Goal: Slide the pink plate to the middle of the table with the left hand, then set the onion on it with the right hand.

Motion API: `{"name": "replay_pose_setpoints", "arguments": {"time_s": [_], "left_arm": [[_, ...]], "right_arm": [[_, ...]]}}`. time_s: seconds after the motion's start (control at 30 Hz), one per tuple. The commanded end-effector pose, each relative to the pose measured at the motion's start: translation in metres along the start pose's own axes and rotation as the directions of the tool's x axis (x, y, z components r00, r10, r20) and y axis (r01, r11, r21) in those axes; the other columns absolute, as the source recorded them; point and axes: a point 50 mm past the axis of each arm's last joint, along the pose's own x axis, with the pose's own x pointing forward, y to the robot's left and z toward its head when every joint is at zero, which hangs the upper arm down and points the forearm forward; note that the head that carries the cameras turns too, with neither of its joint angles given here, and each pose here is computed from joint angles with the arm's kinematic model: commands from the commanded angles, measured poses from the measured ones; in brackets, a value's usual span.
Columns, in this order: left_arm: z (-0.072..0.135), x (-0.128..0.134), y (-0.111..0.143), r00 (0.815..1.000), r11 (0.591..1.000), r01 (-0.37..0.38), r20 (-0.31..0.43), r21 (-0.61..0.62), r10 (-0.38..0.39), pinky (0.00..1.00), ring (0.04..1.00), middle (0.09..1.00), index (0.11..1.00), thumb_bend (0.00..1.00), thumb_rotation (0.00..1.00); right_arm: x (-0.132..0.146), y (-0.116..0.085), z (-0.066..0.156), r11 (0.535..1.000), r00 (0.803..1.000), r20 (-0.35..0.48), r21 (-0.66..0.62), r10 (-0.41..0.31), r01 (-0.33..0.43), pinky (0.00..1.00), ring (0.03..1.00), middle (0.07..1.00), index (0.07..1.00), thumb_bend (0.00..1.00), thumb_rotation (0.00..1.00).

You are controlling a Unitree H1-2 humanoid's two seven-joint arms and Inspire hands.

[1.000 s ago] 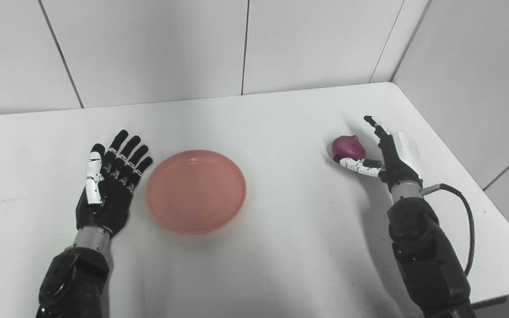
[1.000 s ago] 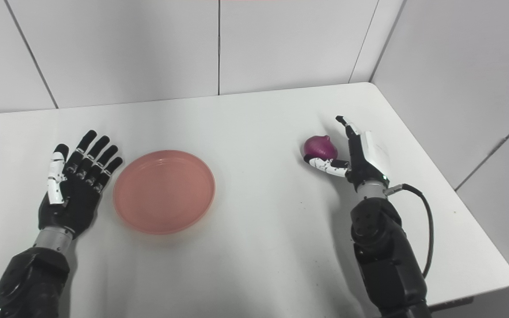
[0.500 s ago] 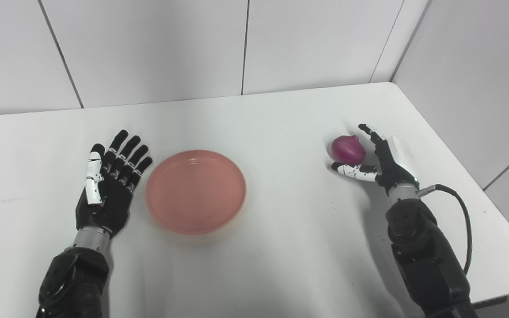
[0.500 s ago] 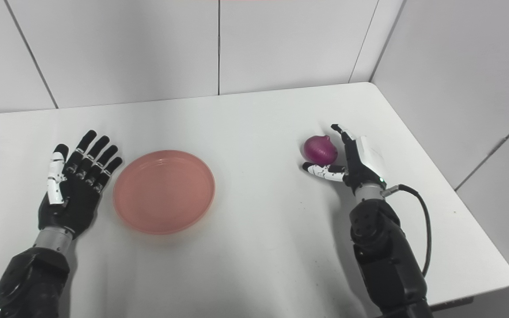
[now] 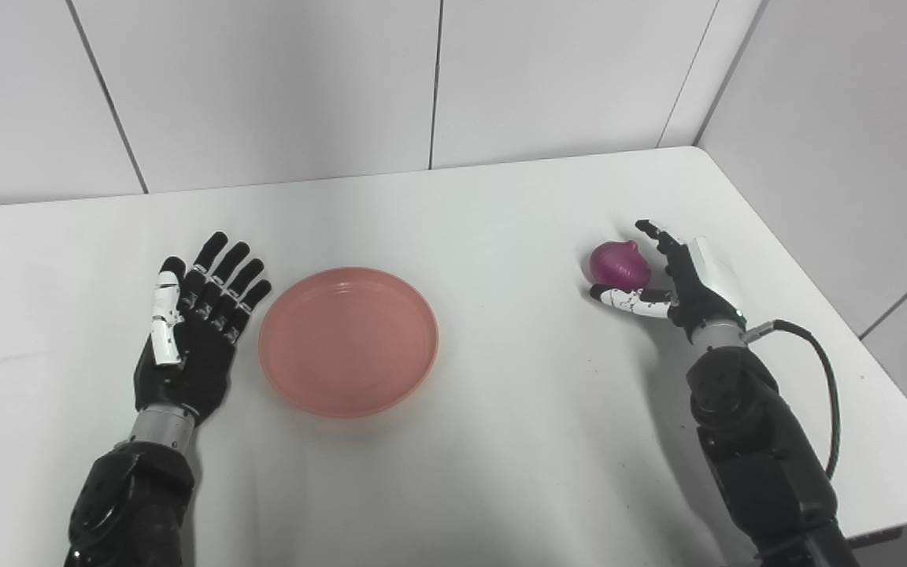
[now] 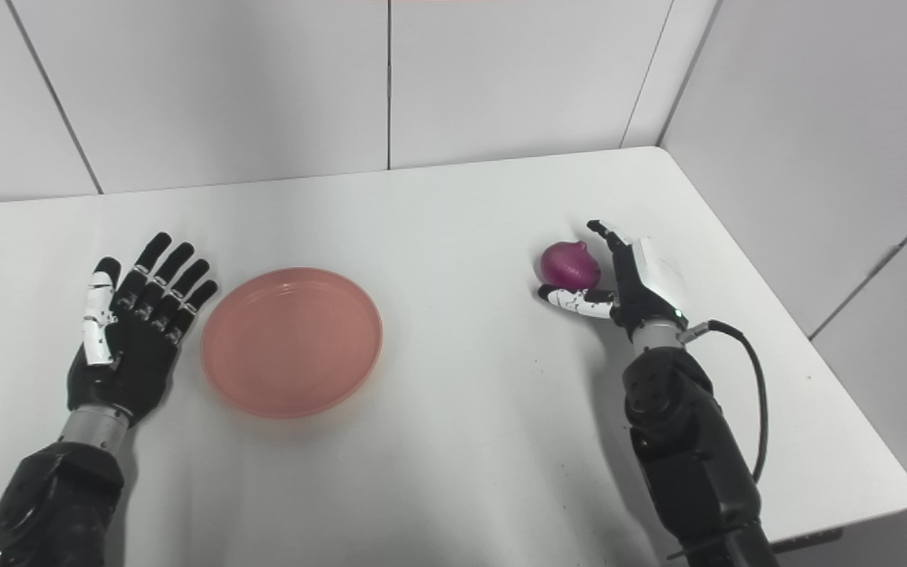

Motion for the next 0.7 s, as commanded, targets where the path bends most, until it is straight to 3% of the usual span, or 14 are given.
{"name": "replay_pose_setpoints", "arguments": {"time_s": [0.0, 0.07, 0.17, 0.27, 0.63, 0.67], "left_arm": [[-0.014, -0.007, 0.005, 0.998, 0.999, -0.045, -0.053, -0.011, 0.044, 0.89, 0.897, 0.902, 0.89, 0.43, 1.0], [-0.014, -0.007, 0.005, 0.998, 0.999, -0.045, -0.053, -0.009, 0.044, 0.89, 0.896, 0.901, 0.889, 0.43, 1.0], [-0.014, -0.007, 0.004, 0.998, 0.999, -0.047, -0.053, -0.01, 0.047, 0.89, 0.894, 0.9, 0.889, 0.43, 1.0], [-0.014, -0.007, 0.004, 0.997, 0.999, -0.05, -0.055, -0.01, 0.05, 0.88, 0.891, 0.9, 0.889, 0.43, 1.0], [-0.014, -0.007, 0.004, 0.998, 0.999, -0.047, -0.053, -0.011, 0.047, 0.88, 0.891, 0.902, 0.891, 0.43, 1.0], [-0.014, -0.007, 0.004, 0.998, 0.999, -0.047, -0.053, -0.011, 0.046, 0.88, 0.891, 0.902, 0.891, 0.43, 1.0]], "right_arm": [[0.009, -0.013, 0.007, 0.999, 0.999, 0.019, -0.006, -0.037, 0.038, 0.72, 0.821, 0.852, 0.854, 0.97, 0.32], [0.011, -0.013, 0.007, 0.999, 0.999, 0.022, 0.002, -0.044, 0.044, 0.71, 0.814, 0.848, 0.848, 0.95, 0.32], [0.013, -0.013, 0.007, 0.999, 0.999, 0.02, 0.0, -0.046, 0.046, 0.59, 0.718, 0.788, 0.833, 0.91, 0.33], [0.015, -0.014, 0.009, 0.999, 0.999, 0.024, -0.011, -0.045, 0.045, 0.56, 0.69, 0.759, 0.806, 0.87, 0.32], [0.023, -0.013, 0.012, 0.999, 0.997, 0.067, -0.027, -0.023, 0.024, 0.46, 0.552, 0.604, 0.596, 0.73, 0.09], [0.024, -0.013, 0.012, 0.999, 0.997, 0.072, -0.036, -0.018, 0.02, 0.46, 0.547, 0.594, 0.554, 0.65, 0.1]]}}
